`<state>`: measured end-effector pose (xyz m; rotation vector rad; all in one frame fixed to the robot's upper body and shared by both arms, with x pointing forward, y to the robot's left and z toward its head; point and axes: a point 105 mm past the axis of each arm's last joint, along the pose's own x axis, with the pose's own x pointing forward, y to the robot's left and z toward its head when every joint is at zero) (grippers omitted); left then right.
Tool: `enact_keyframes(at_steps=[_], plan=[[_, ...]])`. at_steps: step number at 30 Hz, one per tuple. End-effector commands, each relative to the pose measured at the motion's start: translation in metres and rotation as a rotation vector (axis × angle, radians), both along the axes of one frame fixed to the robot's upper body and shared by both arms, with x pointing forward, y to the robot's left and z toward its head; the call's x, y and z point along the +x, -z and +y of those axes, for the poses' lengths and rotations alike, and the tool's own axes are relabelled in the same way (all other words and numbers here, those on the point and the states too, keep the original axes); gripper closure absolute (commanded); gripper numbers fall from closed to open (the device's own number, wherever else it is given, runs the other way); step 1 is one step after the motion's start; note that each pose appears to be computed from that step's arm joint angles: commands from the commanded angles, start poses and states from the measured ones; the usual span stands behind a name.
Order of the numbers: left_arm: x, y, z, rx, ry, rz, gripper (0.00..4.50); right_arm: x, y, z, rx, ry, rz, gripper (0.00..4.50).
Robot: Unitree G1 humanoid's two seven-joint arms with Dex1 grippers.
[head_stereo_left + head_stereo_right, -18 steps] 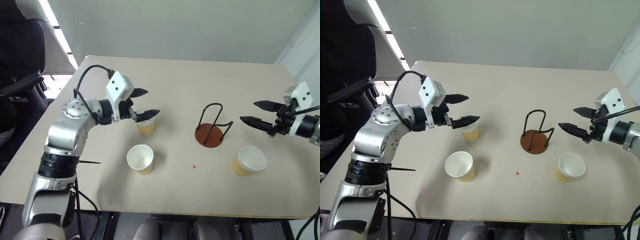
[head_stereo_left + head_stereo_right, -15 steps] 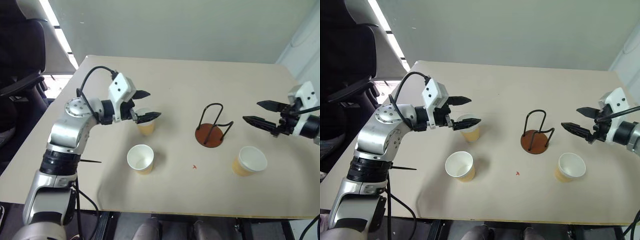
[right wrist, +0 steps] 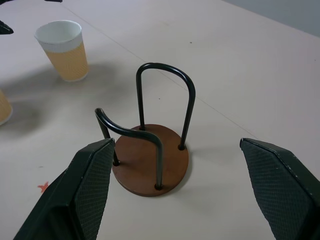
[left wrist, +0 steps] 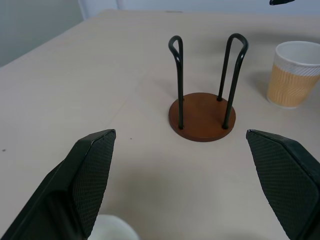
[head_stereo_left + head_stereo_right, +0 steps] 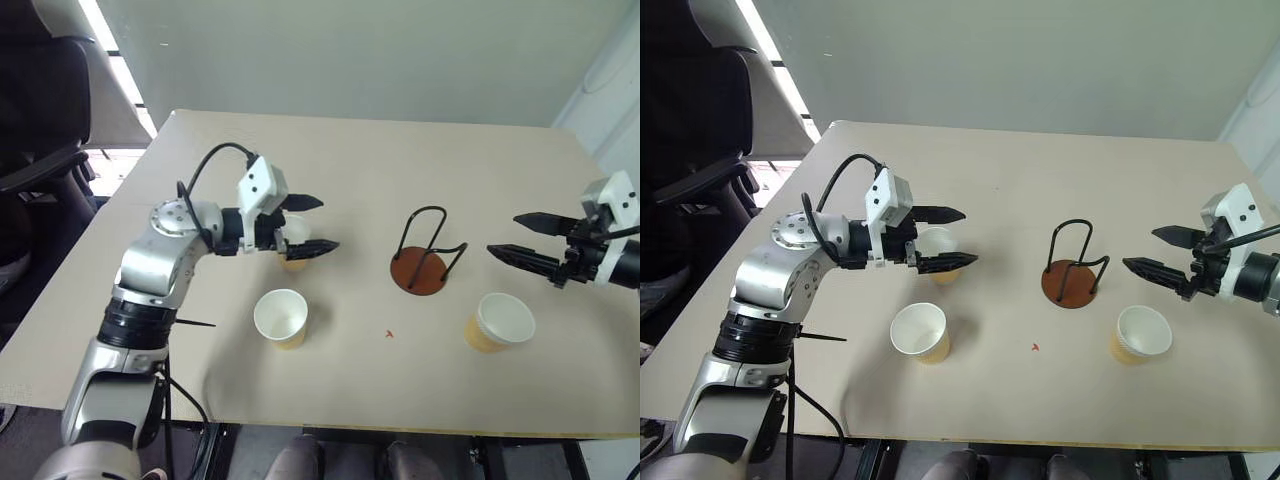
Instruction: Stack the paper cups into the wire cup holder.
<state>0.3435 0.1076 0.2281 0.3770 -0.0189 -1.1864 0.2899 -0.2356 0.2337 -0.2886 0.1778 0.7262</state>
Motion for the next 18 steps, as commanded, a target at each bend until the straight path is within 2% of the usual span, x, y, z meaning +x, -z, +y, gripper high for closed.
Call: enact_keyframes(at_steps=[1, 6, 12, 18], plan=[[-0.011, -0.015, -0.016, -0.012, 0.076, -0.047, 0.03, -0.004, -0.018, -0.001, -0.024, -0.006, -0.066, 0.38], [-0.015, -0.011, -0.027, -0.011, 0.119, -0.037, 0.03, -0.004, -0.021, 0.0, -0.036, -0.011, -0.067, 0.38], [-0.014, -0.015, -0.025, -0.014, 0.112, -0.046, 0.03, -0.011, -0.004, 0.002, -0.093, -0.046, 0.001, 0.38], [-0.012, -0.021, -0.022, -0.015, 0.102, -0.063, 0.03, -0.002, 0.009, 0.0, -0.136, -0.041, 0.024, 0.38]])
